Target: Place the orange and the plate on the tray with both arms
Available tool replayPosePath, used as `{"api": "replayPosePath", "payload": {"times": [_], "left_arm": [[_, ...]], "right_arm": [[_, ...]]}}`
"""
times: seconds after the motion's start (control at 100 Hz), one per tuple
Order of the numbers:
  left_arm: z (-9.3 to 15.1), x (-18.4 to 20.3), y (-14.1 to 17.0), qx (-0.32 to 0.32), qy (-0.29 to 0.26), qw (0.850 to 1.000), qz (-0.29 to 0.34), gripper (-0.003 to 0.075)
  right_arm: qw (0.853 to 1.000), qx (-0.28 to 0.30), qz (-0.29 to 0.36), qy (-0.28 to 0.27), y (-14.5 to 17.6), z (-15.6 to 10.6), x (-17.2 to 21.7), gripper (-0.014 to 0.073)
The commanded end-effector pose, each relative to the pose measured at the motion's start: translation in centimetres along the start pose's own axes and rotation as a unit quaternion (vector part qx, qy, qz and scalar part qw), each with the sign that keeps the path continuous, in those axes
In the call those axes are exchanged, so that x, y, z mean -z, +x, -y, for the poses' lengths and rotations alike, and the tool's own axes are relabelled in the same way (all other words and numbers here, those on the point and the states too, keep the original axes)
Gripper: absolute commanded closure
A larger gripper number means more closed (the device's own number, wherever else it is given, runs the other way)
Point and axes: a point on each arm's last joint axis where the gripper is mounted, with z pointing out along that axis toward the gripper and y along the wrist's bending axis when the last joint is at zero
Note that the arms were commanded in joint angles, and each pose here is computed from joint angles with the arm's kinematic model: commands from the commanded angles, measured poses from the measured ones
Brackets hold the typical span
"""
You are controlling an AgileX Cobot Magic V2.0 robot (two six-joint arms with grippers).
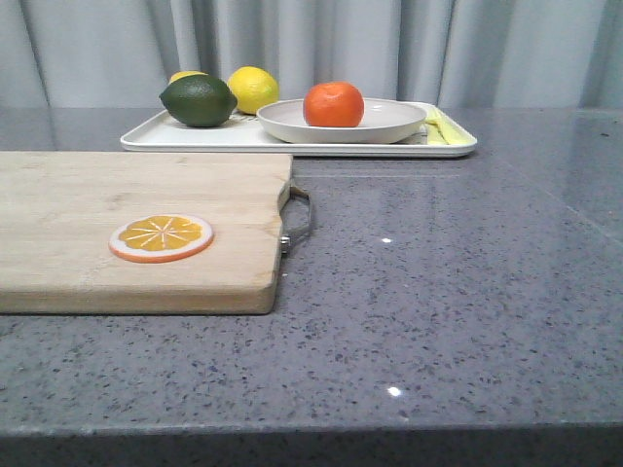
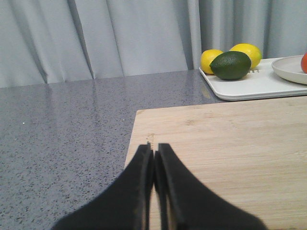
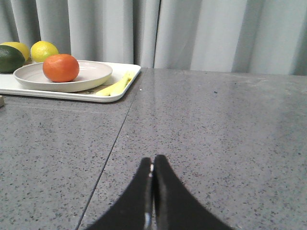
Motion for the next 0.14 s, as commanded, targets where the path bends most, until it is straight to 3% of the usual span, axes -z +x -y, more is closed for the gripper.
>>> {"api": "replayPosePath", "payload": {"times": [0.0, 0.13], "left_arm": [[0.04, 0.26, -0.58, 0.004, 0.002, 0.999, 0.051, 0.0740], [0.04, 0.26, -0.58, 0.004, 0.002, 0.999, 0.051, 0.0741]], "right_arm": [[0.998, 0.006, 0.054, -0.003, -1.52, -0.09, 0.24, 0.0664], [0.998, 0.006, 0.054, -0.003, -1.52, -0.09, 0.24, 0.0664]]}}
